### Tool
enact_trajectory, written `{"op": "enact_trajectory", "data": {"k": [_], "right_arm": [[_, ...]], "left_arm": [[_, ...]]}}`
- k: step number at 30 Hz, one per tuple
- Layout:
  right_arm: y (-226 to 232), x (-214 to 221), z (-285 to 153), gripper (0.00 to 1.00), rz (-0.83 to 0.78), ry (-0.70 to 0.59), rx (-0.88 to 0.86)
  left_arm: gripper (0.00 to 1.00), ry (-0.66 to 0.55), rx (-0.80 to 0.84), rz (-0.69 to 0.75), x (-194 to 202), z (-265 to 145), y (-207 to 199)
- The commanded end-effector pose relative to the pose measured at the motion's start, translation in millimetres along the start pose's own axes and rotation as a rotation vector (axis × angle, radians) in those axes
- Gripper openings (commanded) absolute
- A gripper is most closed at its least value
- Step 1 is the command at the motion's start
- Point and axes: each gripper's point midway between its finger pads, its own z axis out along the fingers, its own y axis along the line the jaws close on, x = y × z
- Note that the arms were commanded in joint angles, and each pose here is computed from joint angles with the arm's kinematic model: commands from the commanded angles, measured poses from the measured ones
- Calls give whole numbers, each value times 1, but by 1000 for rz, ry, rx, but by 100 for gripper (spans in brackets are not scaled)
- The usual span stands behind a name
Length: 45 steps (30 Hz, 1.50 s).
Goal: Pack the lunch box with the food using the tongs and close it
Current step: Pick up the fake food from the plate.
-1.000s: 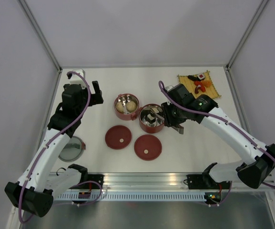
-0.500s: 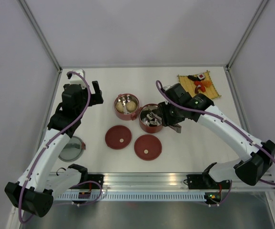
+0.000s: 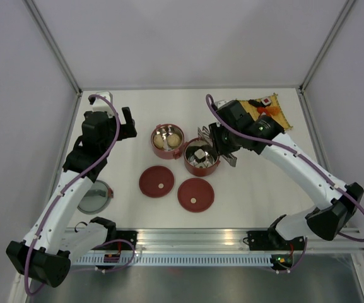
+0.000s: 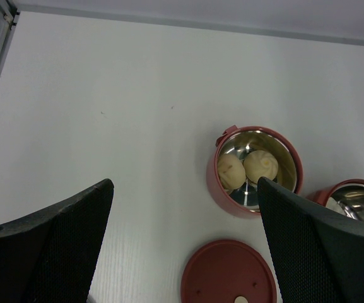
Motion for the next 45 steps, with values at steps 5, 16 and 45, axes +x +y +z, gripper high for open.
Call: {"op": "enact_trajectory", "data": {"k": [5,16,45], "right_arm": [[-28,-73,-4,40,45,-147,76],[-168,-118,44,40,250,-190,305],[-295,-60,101,44,433,-64,378]], "left_arm": [[100,-58,26,-23,-20,-9,-4],[100,-53,22,-22,-19,-7,-3],[100,-7,18,-5,-6,4,-5]]}}
